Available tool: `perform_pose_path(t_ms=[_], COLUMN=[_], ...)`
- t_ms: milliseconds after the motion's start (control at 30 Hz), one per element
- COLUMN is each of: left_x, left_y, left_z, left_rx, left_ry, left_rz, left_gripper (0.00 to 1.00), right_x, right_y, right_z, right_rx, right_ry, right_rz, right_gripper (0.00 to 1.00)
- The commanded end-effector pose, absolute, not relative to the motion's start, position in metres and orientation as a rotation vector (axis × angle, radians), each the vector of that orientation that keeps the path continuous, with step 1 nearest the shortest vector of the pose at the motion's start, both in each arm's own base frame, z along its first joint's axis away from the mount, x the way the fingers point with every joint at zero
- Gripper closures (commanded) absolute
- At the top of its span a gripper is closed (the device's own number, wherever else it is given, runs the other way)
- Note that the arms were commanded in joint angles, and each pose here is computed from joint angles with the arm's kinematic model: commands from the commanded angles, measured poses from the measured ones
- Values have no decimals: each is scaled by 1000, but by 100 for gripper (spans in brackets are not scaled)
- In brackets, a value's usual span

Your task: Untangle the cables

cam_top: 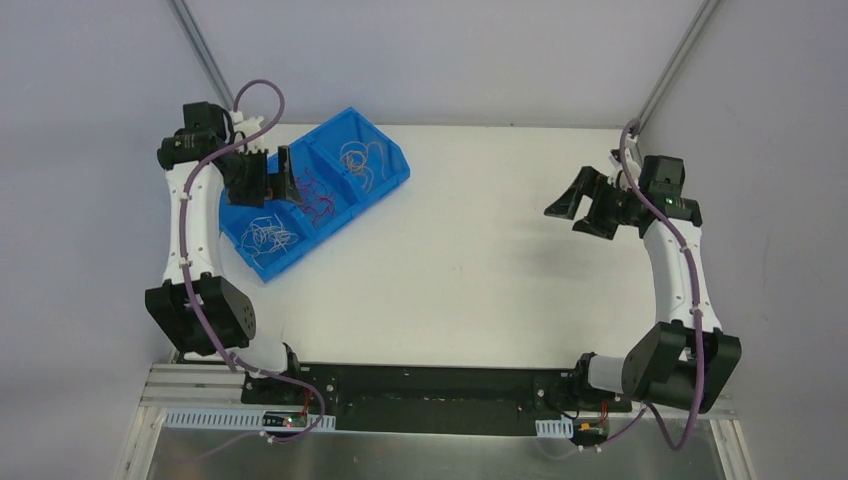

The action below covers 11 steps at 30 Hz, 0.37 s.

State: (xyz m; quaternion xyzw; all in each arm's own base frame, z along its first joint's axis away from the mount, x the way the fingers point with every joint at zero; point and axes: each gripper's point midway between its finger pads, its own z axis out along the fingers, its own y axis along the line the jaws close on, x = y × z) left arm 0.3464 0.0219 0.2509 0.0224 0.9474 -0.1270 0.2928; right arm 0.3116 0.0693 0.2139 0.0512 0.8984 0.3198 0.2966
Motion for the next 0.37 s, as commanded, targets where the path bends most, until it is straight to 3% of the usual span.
perform_pose_path(t_ms=[0,333], left_x=[298,259], left_y=[0,-11], left_z=[228,210], left_rx=[-102,-157], left_ry=[2599,2596], left_rz=[-405,-398], left_gripper=[1,1], right_x=[288,268], right_y=[52,63], right_z=[197,180], right_rx=[316,429], right_ry=[2436,2444], right_rz=[777,858], right_gripper=[1,0])
